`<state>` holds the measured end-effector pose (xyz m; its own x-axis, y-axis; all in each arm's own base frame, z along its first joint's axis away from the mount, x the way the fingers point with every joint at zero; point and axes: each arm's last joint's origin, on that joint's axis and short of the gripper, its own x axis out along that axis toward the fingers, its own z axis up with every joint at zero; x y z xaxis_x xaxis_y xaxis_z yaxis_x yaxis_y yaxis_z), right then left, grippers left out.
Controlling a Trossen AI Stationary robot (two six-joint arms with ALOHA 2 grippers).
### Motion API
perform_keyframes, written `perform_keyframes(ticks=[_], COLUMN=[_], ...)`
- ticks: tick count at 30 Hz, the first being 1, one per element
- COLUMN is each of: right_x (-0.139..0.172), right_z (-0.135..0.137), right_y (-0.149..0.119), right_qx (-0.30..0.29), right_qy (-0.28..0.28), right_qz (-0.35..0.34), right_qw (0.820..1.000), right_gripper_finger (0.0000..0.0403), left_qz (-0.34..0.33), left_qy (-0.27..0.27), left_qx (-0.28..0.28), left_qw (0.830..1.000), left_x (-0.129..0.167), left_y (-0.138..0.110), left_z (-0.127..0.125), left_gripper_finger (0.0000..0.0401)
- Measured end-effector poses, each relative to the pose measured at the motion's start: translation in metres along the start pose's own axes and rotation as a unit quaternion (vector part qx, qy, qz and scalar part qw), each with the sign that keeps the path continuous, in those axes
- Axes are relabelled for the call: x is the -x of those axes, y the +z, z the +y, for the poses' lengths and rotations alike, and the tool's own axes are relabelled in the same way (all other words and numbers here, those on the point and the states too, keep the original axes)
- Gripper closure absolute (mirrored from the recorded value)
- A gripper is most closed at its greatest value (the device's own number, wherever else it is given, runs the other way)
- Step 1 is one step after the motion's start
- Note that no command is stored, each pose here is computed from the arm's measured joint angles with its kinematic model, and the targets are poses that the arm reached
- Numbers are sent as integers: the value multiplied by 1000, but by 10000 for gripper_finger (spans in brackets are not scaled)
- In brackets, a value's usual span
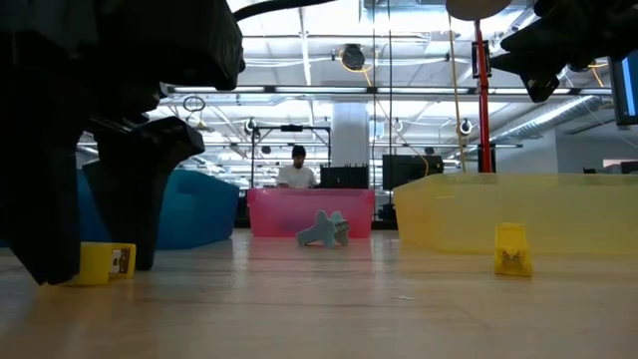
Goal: Pick and place Stapler, Stapler remover, tape
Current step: Put the left yellow stapler into the blue bin
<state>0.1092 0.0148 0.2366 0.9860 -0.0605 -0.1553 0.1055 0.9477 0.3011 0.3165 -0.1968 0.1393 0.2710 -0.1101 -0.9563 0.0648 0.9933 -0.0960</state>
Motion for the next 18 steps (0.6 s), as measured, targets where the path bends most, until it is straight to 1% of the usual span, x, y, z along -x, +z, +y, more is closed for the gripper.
perform_keyframes(ticks=[4,7,16,18], right_x=[0,0,0,0], right_z=[0,0,0,0], right_y=[0,0,0,0], right_qx=[0,0,0,0], right_qy=[0,0,0,0], right_qz=[0,0,0,0], right_qw=[1000,1000,1000,1000], right_gripper_finger=[280,280,280,280], left_qz=[0,3,7,7], left_qy=[2,4,6,6], left_qx=[0,1,4,16], left_qw=[1000,1000,1000,1000], left_x=[0,0,0,0], left_y=[0,0,0,1], left_z=[1,2,3,4], left_gripper_finger=[154,170,284,308])
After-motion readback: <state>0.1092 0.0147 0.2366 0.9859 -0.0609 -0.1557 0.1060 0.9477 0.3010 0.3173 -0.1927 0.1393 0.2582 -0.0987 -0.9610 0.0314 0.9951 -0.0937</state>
